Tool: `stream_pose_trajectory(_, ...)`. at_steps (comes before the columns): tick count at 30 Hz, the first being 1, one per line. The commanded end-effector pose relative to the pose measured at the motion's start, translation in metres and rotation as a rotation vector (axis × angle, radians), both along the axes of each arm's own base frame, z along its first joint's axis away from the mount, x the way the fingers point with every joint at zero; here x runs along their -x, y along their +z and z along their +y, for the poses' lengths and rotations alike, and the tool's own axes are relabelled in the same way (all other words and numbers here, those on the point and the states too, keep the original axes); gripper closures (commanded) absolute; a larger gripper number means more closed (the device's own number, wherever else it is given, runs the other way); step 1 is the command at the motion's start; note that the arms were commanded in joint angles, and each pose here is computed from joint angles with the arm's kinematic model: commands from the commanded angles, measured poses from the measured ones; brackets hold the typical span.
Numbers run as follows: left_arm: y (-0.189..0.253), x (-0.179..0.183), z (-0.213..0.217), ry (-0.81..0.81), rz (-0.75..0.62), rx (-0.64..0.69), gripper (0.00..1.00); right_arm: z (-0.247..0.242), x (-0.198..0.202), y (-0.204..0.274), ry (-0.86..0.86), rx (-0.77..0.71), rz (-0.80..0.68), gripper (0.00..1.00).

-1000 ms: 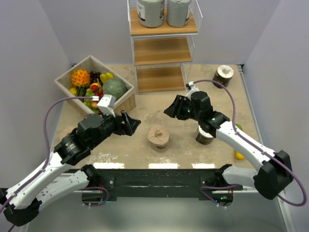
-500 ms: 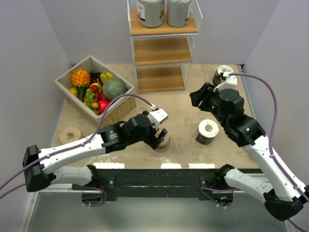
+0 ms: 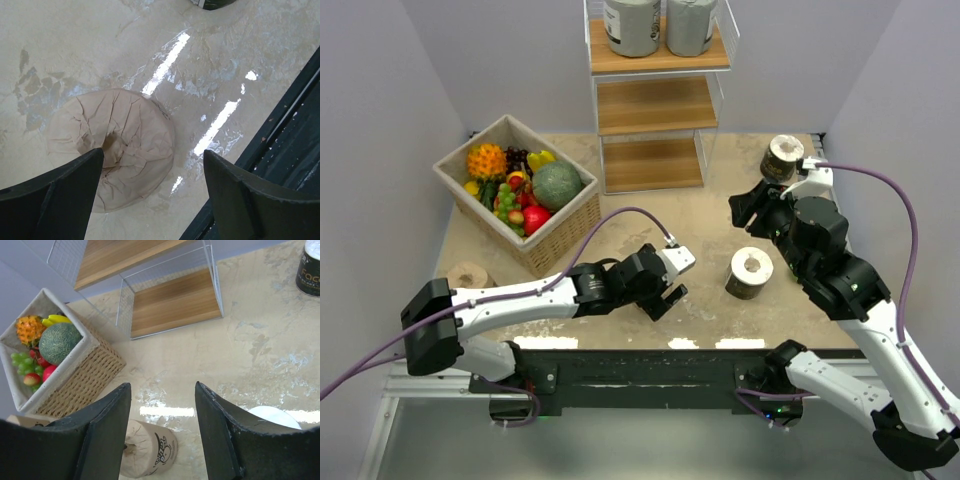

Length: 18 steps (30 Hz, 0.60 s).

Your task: Place and organize the paper towels onto the shelf

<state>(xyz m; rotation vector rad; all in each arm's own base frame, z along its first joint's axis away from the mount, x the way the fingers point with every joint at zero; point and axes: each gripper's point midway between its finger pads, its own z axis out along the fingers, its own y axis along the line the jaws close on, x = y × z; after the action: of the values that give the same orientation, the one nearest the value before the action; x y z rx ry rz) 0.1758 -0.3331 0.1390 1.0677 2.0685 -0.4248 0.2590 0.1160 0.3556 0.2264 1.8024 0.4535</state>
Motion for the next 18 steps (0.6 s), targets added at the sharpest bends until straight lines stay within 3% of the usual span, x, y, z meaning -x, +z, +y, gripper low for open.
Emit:
stream_pose_trajectory(1, 0.005, -0.018, -0.004, 0.058, -0.083, 0.007, 0.14, -0.007, 0.003, 0.015, -0.016, -0.012, -0.046, 0.42)
stream_pose_trajectory(11, -0.028, -0.015, 0.005, 0.078, -0.050, -0.047, 0.17, -0.003, 0.003, 0.007, -0.003, -0.017, -0.029, 0.41)
stream_pose_trajectory(14, -0.036, -0.012, 0.005, 0.072, -0.032, -0.055, 0.21, -0.004, 0.004, 0.008, -0.002, -0.020, -0.033, 0.41)
stream_pose_trajectory(18, -0.034, -0.011, 0.005, 0.074, -0.022, -0.038, 0.34, 0.000, 0.005, 0.006, 0.020, -0.025, -0.030, 0.41)
